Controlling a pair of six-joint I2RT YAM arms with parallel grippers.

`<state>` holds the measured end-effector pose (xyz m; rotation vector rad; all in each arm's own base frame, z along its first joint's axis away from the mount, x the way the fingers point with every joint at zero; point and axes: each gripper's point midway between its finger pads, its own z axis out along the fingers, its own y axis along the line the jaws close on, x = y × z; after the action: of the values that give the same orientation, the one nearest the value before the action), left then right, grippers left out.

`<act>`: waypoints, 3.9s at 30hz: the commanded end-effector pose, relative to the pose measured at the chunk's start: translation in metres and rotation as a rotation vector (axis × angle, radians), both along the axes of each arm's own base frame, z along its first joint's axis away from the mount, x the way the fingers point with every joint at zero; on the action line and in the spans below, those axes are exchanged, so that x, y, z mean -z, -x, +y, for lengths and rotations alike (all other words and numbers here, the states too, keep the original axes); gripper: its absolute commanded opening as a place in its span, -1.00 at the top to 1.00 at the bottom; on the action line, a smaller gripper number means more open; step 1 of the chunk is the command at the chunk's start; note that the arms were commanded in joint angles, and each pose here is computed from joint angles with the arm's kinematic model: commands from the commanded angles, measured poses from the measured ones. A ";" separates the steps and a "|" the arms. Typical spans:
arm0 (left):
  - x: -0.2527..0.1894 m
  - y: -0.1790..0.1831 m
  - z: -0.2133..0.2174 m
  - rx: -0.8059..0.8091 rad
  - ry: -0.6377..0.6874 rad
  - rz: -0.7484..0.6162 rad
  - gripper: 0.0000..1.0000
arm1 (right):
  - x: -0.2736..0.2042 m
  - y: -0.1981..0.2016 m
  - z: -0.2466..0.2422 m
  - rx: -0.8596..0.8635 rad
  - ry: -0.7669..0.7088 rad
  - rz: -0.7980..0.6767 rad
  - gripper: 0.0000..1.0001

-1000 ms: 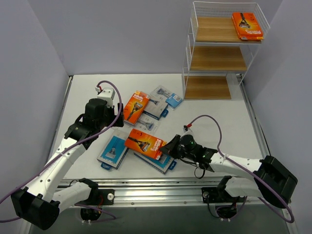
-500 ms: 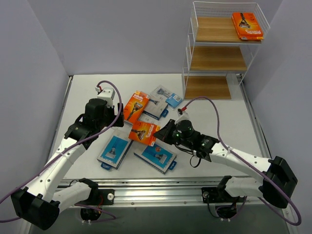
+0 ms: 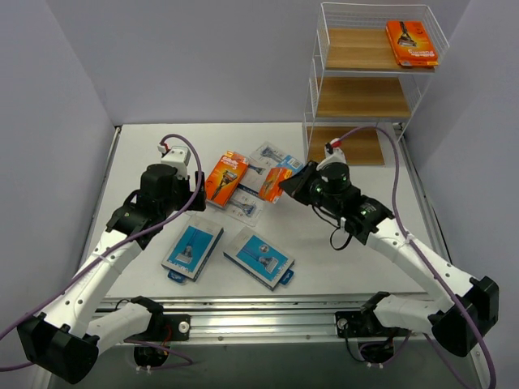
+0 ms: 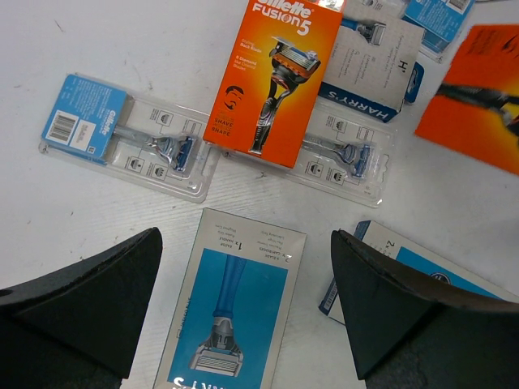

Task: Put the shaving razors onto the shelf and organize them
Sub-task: Grab a shaving razor with the right arm, then place the shaving razor onto shelf

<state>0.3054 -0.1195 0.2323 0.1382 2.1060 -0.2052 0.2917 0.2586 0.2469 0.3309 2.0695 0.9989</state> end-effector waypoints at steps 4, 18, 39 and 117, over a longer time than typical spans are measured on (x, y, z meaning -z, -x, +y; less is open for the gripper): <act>-0.021 -0.001 -0.004 0.005 0.042 -0.061 -0.88 | -0.117 -0.017 -0.044 0.095 -0.017 -0.228 1.00; -0.021 -0.001 -0.005 0.006 0.043 -0.061 -0.88 | -0.269 -0.019 -0.122 0.353 -0.069 -0.510 1.00; -0.022 0.001 -0.009 0.024 0.062 -0.057 -0.88 | -0.338 -0.029 -0.177 0.648 -0.121 -0.669 1.00; 0.007 -0.009 -0.012 0.018 0.016 0.024 -0.88 | -0.225 -0.198 -0.241 0.788 -0.558 -0.482 1.00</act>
<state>0.3078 -0.1303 0.2149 0.1599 2.1660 -0.2380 0.4976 0.0279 0.4443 0.9848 1.1623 0.9522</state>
